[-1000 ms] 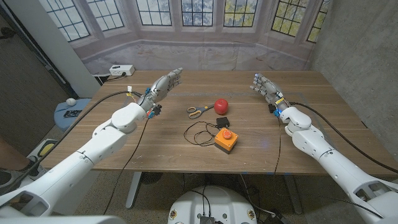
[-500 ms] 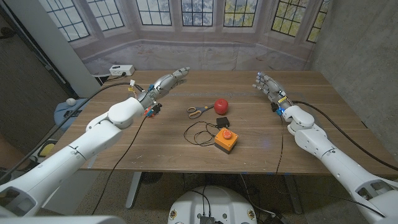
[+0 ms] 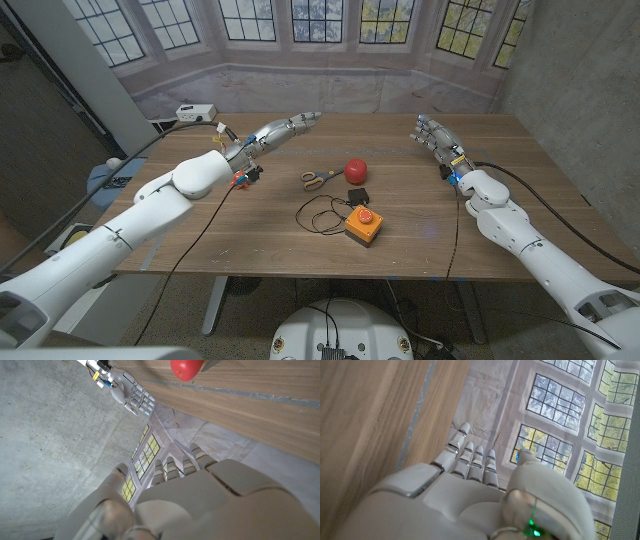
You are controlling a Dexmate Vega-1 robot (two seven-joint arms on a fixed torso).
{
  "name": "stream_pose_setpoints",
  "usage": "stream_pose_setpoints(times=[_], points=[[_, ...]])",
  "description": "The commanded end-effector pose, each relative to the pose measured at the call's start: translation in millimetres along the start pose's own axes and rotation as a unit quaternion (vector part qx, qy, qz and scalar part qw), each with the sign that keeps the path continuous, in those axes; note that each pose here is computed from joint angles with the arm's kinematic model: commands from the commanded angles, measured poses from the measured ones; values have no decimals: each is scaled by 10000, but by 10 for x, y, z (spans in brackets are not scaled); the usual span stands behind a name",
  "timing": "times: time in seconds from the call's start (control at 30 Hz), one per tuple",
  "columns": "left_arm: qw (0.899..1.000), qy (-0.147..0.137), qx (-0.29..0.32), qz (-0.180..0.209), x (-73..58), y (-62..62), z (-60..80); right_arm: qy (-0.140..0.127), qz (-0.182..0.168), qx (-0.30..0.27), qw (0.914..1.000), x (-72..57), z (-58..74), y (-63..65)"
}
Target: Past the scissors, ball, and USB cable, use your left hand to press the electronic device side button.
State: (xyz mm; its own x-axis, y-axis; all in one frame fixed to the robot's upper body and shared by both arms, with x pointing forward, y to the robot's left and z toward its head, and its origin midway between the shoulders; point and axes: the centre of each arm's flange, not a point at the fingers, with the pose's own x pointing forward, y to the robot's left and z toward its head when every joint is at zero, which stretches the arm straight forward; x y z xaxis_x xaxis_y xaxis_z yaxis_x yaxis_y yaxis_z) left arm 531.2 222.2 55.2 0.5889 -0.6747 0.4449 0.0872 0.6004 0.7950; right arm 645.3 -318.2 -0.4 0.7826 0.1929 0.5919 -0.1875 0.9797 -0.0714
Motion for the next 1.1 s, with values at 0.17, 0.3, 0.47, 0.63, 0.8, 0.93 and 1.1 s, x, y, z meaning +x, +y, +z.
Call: stream_pose_setpoints(times=[0.17, 0.3, 0.47, 0.63, 0.8, 0.93, 1.1], points=[[9970, -323, 547, -432, -87, -96, 218, 24, -45, -34, 10000, -108, 59, -89], [9948, -449, 723, -558, -95, -94, 277, 69, -57, -70, 9999, -162, 70, -118], [9926, -602, 793, -701, -89, -93, 322, 80, -101, -111, 9999, -232, 87, -154], [9880, -711, 965, -976, -54, -76, 371, 93, -135, -177, 9997, -306, 116, -186], [9840, -834, 1080, -1143, -22, -71, 428, 93, -167, -222, 9996, -358, 141, -210], [9810, -920, 1146, -1267, 5, -72, 468, 82, -202, -253, 9994, -395, 157, -225], [9751, -999, 1272, -1516, 52, -98, 517, 75, -230, -280, 9993, -440, 181, -239]])
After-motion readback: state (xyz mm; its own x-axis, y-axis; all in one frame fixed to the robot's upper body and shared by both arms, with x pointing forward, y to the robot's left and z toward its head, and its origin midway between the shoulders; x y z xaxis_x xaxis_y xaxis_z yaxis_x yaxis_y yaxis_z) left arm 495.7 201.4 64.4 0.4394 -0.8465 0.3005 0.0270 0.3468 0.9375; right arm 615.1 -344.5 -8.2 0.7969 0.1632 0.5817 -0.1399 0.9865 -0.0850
